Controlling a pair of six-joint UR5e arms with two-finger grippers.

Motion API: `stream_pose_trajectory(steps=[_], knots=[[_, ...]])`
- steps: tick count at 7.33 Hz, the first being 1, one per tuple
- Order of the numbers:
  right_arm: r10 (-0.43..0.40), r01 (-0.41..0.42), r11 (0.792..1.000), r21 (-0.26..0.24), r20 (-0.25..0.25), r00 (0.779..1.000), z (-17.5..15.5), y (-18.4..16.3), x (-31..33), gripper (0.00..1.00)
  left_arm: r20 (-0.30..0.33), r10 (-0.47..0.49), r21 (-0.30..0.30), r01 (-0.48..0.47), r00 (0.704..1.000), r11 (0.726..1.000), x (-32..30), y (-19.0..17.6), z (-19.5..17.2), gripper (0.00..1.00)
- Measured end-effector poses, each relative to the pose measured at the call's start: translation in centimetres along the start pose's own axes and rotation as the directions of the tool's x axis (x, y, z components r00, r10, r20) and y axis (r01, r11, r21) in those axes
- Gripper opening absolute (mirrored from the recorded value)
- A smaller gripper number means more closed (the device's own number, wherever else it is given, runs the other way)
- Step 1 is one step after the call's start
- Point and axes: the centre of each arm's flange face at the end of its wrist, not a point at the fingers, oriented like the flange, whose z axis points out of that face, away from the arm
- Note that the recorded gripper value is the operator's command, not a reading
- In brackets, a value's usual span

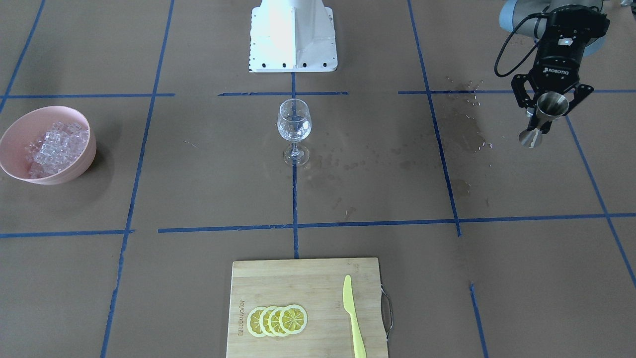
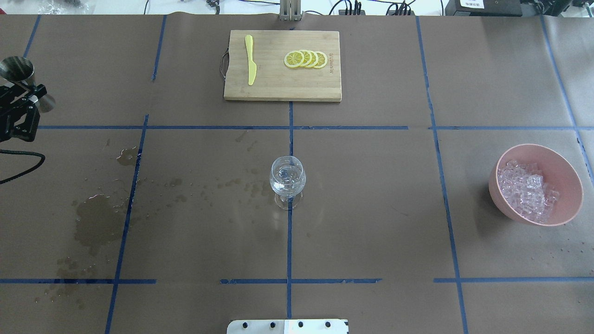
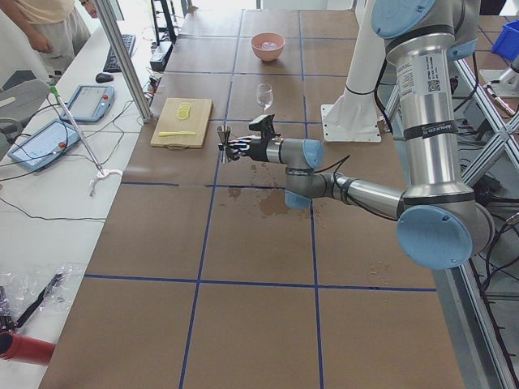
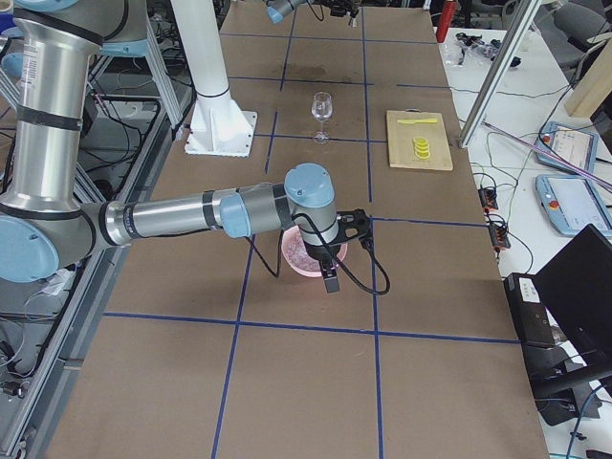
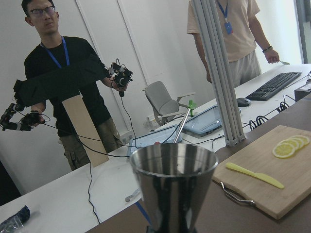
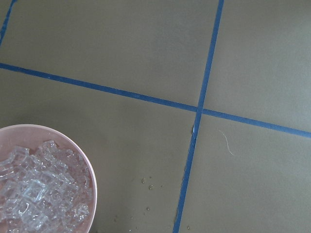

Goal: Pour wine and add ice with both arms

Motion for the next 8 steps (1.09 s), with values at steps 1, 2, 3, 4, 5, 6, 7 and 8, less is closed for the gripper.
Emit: stream_pose_trajectory(steps=[1, 2, 3, 4, 5, 6, 7, 8], knots=[[0.0, 0.0, 1.0, 0.0, 0.0, 1.0, 0.0, 0.0, 0.0, 1.0, 0.005, -0.054, 0.002, 0.054, 0.999, 0.999, 0.6, 1.6, -0.2, 0.0], [0.0, 0.0, 1.0, 0.0, 0.0, 1.0, 0.0, 0.0, 0.0, 1.0, 0.026, -0.094, 0.009, 0.094, 0.995, 0.996, 1.6, 3.8, -0.4, 0.0], [-0.002, 0.002, 1.0, 0.0, 0.0, 1.0, 0.0, 0.0, 0.0, 1.0, 0.041, -0.13, 0.016, 0.13, 0.991, 0.991, 2.9, 6.0, -0.8, 0.0], [-0.002, 0.002, 1.0, 0.0, 0.0, 1.0, 0.0, 0.0, 0.0, 1.0, 0.054, -0.168, 0.02, 0.168, 0.984, 0.986, 4.2, 8.3, -1.4, 0.0], [-0.002, 0.002, 1.0, 0.0, 0.0, 1.0, 0.0, 0.0, 0.0, 1.0, 0.071, -0.196, 0.025, 0.195, 0.978, 0.981, 5.4, 10.6, -1.9, 0.0], [-0.002, 0.002, 1.0, 0.001, 0.0, 1.0, 0.0, 0.0, 0.0, 1.0, 0.09, -0.207, 0.033, 0.205, 0.974, 0.978, 6.6, 12.9, -2.4, 0.0], [-0.002, 0.002, 1.0, 0.001, 0.0, 1.0, -0.1, 0.0, -0.1, 1.0, 0.108, -0.211, 0.042, 0.208, 0.971, 0.977, 7.8, 15.3, -2.5, 0.0], [-0.002, 0.002, 1.0, 0.001, 0.0, 1.0, -0.1, 0.0, 0.0, 1.0, 0.119, -0.211, 0.047, 0.207, 0.97, 0.977, 9.0, 17.4, -2.4, 0.0]])
